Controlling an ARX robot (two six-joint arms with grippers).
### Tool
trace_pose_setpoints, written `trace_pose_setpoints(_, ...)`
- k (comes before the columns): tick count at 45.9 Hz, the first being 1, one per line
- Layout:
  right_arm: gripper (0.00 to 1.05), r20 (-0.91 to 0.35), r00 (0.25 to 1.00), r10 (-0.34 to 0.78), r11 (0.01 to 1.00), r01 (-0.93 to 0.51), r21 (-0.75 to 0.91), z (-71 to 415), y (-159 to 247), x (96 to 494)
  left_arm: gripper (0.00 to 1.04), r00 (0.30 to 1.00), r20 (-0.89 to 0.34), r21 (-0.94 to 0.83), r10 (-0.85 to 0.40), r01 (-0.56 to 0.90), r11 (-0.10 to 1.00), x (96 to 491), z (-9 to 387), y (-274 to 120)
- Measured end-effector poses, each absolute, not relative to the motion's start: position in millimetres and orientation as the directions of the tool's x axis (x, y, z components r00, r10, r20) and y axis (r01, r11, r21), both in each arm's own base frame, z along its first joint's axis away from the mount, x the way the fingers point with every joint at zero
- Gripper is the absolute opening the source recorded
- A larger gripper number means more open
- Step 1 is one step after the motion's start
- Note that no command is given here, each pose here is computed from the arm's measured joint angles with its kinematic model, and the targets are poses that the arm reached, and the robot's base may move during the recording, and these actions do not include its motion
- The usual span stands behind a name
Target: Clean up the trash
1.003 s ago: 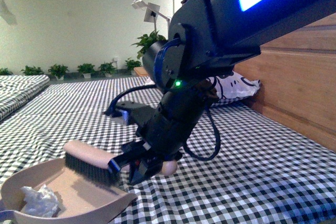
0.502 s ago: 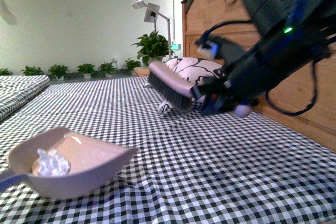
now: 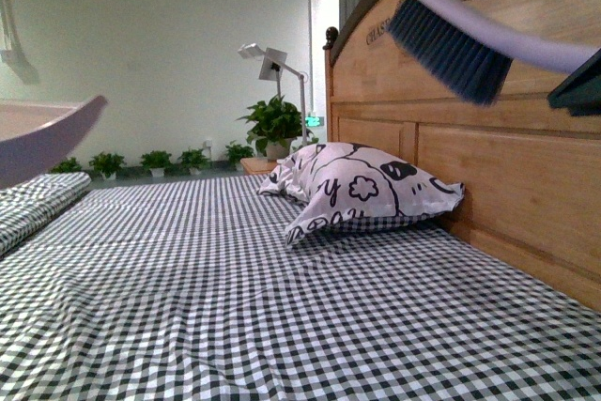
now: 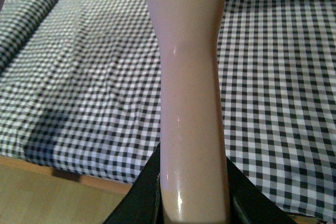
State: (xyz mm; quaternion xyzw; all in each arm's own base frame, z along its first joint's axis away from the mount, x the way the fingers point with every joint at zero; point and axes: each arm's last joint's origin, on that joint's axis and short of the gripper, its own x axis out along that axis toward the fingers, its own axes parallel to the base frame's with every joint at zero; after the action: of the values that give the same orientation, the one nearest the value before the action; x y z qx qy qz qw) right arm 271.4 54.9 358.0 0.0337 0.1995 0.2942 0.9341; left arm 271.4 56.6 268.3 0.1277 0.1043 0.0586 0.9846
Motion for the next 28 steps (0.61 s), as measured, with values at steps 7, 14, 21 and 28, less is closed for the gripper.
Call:
trace_pose_setpoints(7, 0.19, -0.228, 0.779, 0.584, 0.811, -0.550, 0.198, 386, 49, 225, 0.27, 0.963, -0.118, 0.256, 0.244, -0.207, 0.944, 236, 280, 50)
trace_pose_setpoints(14, 0.19, -0.161, 0.787, 0.595, 0.801, -0.564, 0.201, 398, 47, 196, 0.27, 0.978, -0.076, 0.237, 0.196, -0.174, 0.956, 204, 287, 34)
trace_pose_setpoints(21, 0.19, -0.087, 0.803, 0.590, 0.798, -0.563, 0.214, 410, 43, 165, 0.27, 0.981, -0.036, 0.230, 0.189, -0.176, 0.957, 174, 288, 23)
trace_pose_setpoints(28, 0.19, -0.054, 0.827, 0.560, 0.815, -0.538, 0.215, 413, 40, 141, 0.27, 0.980, -0.004, 0.202, 0.200, -0.195, 0.960, 149, 289, 18)
